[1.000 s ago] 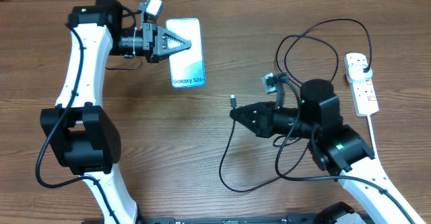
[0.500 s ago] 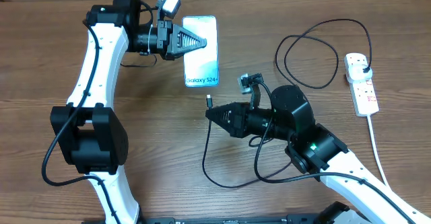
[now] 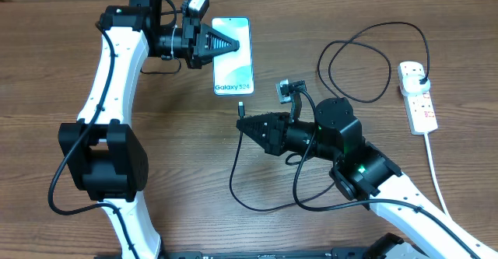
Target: Plug charger to phone and switch on socket
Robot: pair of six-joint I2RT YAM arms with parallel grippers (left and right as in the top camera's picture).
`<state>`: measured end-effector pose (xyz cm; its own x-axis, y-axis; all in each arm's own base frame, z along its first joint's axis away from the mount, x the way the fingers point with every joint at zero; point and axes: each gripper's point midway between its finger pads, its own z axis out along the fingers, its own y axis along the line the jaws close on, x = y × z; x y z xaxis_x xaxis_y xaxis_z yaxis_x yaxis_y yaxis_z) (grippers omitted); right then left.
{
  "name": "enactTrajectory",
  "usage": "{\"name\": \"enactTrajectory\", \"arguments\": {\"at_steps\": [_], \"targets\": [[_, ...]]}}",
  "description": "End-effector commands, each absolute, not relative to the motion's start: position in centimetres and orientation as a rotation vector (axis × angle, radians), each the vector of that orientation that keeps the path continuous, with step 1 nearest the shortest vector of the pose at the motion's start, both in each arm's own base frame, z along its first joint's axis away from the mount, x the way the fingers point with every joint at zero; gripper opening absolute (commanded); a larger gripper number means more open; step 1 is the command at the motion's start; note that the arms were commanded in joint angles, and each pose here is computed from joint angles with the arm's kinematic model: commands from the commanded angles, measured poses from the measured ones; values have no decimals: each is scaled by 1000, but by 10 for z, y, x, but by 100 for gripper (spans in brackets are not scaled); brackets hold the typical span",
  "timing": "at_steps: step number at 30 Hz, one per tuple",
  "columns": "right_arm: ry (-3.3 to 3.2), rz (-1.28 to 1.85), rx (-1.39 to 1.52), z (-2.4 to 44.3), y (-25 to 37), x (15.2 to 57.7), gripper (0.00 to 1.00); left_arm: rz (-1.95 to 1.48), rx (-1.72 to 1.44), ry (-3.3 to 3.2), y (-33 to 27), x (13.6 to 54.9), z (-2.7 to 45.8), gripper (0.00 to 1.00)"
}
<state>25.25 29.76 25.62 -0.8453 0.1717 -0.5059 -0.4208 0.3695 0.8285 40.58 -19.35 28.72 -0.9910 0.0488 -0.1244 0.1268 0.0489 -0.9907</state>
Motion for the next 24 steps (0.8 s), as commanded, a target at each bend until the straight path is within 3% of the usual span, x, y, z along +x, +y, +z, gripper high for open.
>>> {"name": "enactTrajectory", "arguments": {"at_steps": [1,24], "targets": [[2117,1488,-207,253,298,254,4,-2110,221,2241,-201,395,304,5],[2196,1490,-83,236,299,261,4,-2082,214,2295,-208,393,298,4]]}}
